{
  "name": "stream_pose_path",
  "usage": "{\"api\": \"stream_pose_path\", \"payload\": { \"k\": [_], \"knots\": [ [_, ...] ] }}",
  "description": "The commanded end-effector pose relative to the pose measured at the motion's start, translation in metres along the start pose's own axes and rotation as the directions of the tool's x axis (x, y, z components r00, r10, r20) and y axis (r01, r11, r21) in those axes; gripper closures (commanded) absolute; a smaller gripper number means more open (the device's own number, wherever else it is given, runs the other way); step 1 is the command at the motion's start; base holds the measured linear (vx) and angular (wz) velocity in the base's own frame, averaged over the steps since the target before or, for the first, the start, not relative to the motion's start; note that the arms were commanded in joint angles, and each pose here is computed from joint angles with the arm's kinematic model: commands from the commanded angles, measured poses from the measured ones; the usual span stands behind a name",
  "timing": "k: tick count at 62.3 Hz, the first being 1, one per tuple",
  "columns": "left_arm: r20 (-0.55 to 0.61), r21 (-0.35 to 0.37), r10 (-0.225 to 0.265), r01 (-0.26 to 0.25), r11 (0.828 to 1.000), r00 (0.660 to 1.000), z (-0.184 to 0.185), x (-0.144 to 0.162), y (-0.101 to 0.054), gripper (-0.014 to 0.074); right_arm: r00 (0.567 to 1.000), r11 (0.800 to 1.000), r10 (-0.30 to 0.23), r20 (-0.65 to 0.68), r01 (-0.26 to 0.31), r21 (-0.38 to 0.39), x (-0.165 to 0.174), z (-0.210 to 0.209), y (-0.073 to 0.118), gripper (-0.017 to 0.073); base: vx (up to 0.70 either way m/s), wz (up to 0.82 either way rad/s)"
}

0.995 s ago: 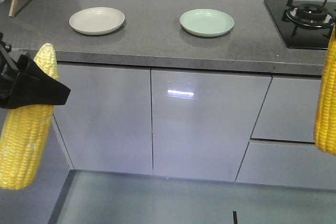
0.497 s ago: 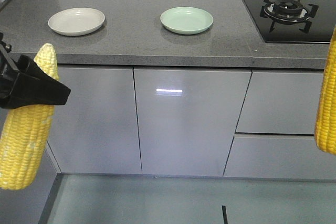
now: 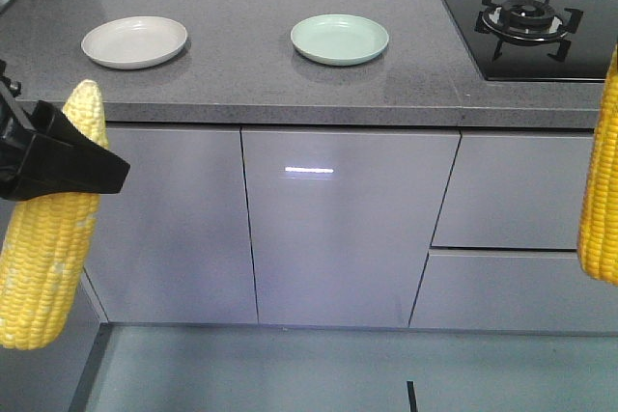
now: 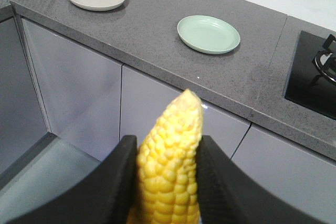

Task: Distribute corn equally
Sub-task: 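Turn the base toward the other counter with the empty plates, then drive the base forward to the counter edge near the pale green plate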

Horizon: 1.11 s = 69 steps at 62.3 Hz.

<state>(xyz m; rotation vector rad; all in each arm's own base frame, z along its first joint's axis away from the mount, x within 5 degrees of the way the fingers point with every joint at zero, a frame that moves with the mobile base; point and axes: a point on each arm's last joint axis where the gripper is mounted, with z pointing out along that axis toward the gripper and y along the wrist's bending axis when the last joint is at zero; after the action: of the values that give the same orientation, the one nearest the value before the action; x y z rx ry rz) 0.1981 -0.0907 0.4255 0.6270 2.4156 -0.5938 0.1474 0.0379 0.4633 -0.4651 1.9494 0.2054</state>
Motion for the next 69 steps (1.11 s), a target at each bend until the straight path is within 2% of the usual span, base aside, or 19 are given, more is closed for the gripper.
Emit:
{"api": "stream_pose_path", "payload": {
  "k": [1,69],
  "knots": [
    [0.096,0.021,0.012,-0.014,1.000,0.995,-0.0137,-0.0051,-0.0091,0.0600,0.995,1.000,-0.002,0.099,-0.001,0.027,-0.0123,-0.0069,-0.0017,0.0564,0.04,0.01],
    [0.096,0.021,0.012,-0.014,1.000,0.995,-0.0137,-0.0051,-0.0091,0.0600,0.995,1.000,-0.002,0.100,-0.001,0.027,-0.0124,-0.0069,-0.0017,0.0564,0.07,-0.01]
  ]
}}
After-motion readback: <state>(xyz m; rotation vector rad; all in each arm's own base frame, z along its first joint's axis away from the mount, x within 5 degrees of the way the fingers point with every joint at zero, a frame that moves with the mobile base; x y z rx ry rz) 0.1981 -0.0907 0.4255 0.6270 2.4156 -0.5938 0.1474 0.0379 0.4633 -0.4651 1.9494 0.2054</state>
